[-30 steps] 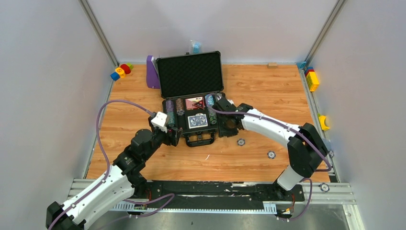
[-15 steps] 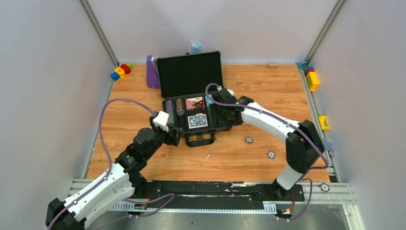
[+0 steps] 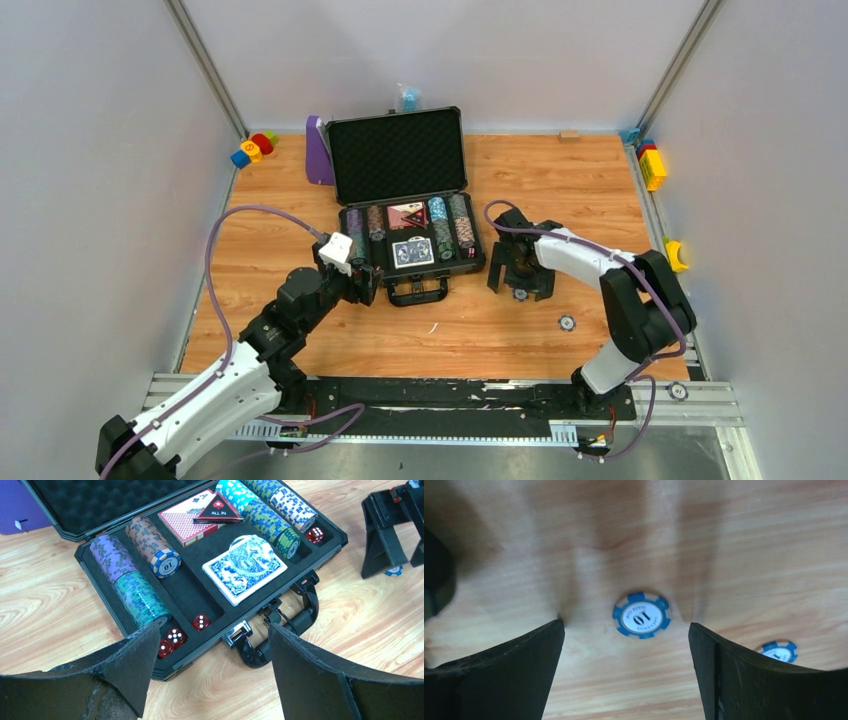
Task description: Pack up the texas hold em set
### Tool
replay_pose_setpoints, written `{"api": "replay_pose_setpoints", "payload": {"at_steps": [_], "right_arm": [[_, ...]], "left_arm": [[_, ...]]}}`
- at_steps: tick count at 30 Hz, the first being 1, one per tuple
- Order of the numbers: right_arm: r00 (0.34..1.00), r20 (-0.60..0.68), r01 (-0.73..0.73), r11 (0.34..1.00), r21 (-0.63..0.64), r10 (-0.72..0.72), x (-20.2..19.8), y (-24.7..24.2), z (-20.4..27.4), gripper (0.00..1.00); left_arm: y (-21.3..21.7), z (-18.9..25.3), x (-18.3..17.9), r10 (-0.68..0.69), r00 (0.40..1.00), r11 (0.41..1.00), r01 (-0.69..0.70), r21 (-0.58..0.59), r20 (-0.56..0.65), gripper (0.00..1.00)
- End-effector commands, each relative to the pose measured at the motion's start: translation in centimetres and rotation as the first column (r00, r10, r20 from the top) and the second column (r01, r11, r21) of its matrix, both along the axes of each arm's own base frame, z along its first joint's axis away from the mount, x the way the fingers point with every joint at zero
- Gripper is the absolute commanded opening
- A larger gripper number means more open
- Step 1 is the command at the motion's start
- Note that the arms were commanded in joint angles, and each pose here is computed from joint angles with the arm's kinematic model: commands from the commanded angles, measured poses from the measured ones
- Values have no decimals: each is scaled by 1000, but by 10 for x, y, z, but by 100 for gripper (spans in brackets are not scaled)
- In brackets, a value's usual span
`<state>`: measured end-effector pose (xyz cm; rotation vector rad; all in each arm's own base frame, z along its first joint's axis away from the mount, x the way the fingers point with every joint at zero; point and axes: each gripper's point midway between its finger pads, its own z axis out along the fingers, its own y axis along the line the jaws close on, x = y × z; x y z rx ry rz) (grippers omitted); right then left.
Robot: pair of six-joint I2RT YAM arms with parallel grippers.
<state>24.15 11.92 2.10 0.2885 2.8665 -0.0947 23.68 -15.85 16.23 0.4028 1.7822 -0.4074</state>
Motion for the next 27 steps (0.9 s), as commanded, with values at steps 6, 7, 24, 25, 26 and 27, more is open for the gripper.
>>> {"api": "replay_pose_setpoints", "payload": {"at_steps": [6, 7, 24, 25, 26, 27], "right_arm": [[998, -23, 58, 997, 49, -57, 8, -7, -34, 58], [998, -26, 60, 996, 71, -58, 6, -6, -33, 53], [995, -98, -10, 1000, 30, 13, -15, -3, -38, 58], [994, -108, -12, 1000, 20, 14, -17, -4, -40, 56], [993, -120, -15, 1000, 11, 16, -18, -6, -43, 53], [992, -127, -17, 1000, 5, 17, -20, -6, -44, 50]], "left_arm": [[0, 15, 3, 13, 999, 999, -12, -42, 38, 88], [0, 14, 3, 12, 999, 999, -10, -41, 36, 88], [1, 15, 2, 15, 999, 999, -14, -39, 35, 88], [1, 14, 2, 16, 999, 999, -15, -38, 35, 88], [1, 14, 2, 16, 999, 999, -15, -37, 34, 88], [1, 14, 2, 16, 999, 999, -15, -37, 34, 88]]}}
